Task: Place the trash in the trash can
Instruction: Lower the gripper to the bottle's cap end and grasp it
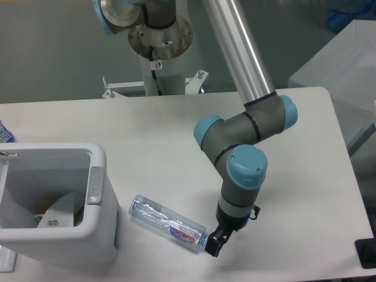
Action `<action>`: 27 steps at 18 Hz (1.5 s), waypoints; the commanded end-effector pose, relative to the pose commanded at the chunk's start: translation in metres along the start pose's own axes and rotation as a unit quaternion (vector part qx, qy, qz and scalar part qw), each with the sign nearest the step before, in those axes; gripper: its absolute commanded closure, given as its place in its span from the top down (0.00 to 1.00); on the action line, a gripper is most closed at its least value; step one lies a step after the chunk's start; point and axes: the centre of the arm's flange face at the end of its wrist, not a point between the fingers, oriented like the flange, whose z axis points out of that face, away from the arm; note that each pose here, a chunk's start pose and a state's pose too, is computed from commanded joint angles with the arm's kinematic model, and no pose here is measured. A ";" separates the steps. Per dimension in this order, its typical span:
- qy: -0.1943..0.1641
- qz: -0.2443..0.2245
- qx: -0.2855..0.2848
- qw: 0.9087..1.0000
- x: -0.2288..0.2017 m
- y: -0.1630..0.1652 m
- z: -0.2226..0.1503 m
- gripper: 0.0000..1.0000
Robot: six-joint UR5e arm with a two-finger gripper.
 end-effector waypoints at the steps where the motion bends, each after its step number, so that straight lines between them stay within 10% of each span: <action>1: 0.000 0.003 -0.002 1.000 0.002 0.001 0.004 0.97; 27: -0.012 0.018 -0.026 0.999 0.016 0.027 0.032 0.58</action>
